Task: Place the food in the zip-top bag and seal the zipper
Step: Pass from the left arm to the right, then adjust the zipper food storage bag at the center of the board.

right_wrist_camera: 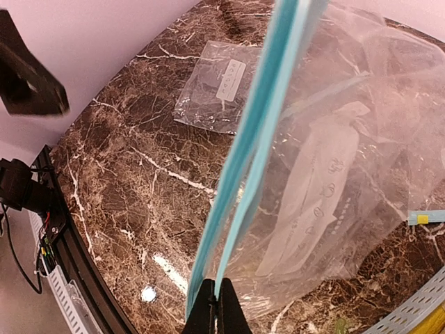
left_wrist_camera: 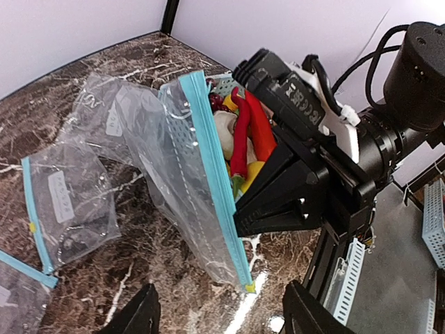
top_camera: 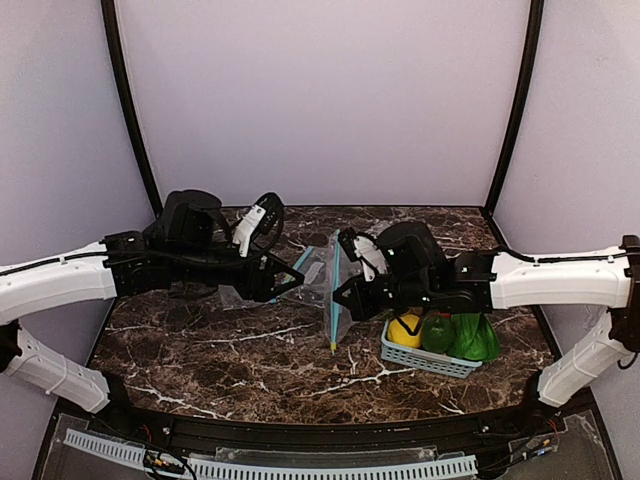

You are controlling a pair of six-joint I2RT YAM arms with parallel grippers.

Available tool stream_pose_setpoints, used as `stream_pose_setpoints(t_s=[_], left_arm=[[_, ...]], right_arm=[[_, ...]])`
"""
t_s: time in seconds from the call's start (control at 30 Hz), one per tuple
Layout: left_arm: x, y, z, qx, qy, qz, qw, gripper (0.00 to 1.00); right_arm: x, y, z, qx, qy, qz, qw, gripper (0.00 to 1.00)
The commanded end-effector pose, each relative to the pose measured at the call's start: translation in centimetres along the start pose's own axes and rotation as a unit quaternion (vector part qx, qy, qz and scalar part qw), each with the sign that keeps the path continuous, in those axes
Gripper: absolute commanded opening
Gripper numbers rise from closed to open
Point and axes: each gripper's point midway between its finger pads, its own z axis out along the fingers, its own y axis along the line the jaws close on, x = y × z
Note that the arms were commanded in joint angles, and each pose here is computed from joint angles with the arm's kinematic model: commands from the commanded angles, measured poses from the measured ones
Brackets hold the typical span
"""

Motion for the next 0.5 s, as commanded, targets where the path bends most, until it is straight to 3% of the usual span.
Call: stream_pose_setpoints(t_s=[0.0,0.47], left_arm=[[-2.0,-1.5,1.2,0.039,-0.072,-0.070,0.994,0.59],[1.2,-0.3,5.5,0.033,-0.037,-0.125,0.991,0.49]], right_arm=[[-1.8,1.2,-0.3,-0.020,-0.025,0.013,0.999,0.00],[-1.1,2.4,1.4,-0.051,-0.012,0.021,0.998,0.00]])
